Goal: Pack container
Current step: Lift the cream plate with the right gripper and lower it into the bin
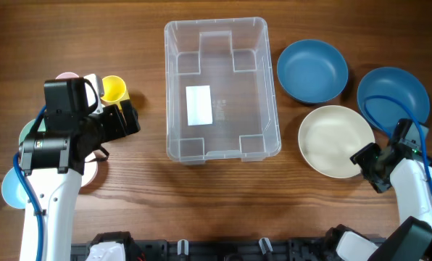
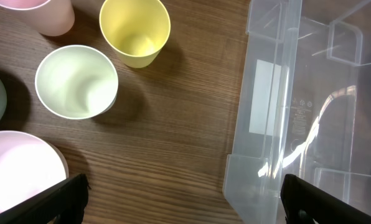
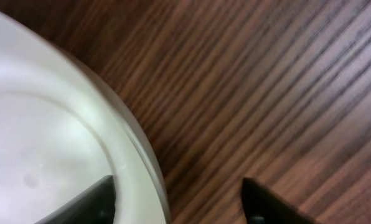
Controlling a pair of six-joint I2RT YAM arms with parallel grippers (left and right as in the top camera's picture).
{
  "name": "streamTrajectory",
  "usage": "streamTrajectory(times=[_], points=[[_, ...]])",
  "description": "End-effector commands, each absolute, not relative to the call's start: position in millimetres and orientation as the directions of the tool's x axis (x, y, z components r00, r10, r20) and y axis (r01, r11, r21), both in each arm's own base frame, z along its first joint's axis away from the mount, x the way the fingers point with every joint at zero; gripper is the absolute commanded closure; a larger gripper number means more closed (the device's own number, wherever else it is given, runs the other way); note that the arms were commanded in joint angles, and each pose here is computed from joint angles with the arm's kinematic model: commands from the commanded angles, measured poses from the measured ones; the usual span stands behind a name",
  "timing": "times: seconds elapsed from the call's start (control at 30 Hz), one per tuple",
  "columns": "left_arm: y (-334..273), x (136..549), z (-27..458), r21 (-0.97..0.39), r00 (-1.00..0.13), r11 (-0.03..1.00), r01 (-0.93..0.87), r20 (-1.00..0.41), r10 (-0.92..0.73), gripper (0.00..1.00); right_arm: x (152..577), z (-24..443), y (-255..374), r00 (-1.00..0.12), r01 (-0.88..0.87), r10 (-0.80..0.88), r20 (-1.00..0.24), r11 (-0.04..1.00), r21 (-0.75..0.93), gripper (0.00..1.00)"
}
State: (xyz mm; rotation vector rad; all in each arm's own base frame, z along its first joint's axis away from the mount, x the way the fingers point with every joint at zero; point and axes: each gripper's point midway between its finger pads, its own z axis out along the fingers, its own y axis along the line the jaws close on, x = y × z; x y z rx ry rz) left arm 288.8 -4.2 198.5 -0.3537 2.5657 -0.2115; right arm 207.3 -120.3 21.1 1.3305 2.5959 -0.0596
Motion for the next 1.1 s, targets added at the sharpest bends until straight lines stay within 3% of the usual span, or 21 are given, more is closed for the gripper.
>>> streamTrajectory(times=[0.0, 0.1, 0.17, 0.5, 0.73, 1.07], points=[[-7, 293, 204, -0.237, -0.817, 0.952, -0.195, -0.498, -0.292, 0.0, 212, 19, -122, -0.554, 0.808, 0.8, -0.231, 0.583, 0.08, 0.67], [-7, 293, 204, -0.237, -0.817, 0.952, -0.195, -0.498, -0.292, 0.0, 212, 18, -122, -0.553, 0.809, 0.8, -0.233, 0.582, 0.081, 0.8], [-7, 293, 204, -0.237, -0.817, 0.952, -0.195, -0.498, -0.292, 0.0, 211, 17, -122, -0.554, 0.809, 0.8, -0.229, 0.582, 0.08, 0.82], [-7, 293, 204, -0.237, -0.817, 0.952, -0.195, -0.498, -0.291, 0.0, 199, 5, -115, -0.568, 0.813, 0.808, -0.158, 0.58, 0.045, 0.83], [-7, 293, 204, -0.237, -0.817, 0.952, -0.195, -0.498, -0.292, 0.0, 192, -14, -111, -0.576, 0.815, 0.813, -0.083, 0.579, 0.009, 0.96], [-7, 293, 204, -0.236, -0.816, 0.952, -0.195, -0.499, -0.291, 0.0, 197, -10, -103, -0.605, 0.791, 0.793, -0.064, 0.609, 0.058, 0.96]])
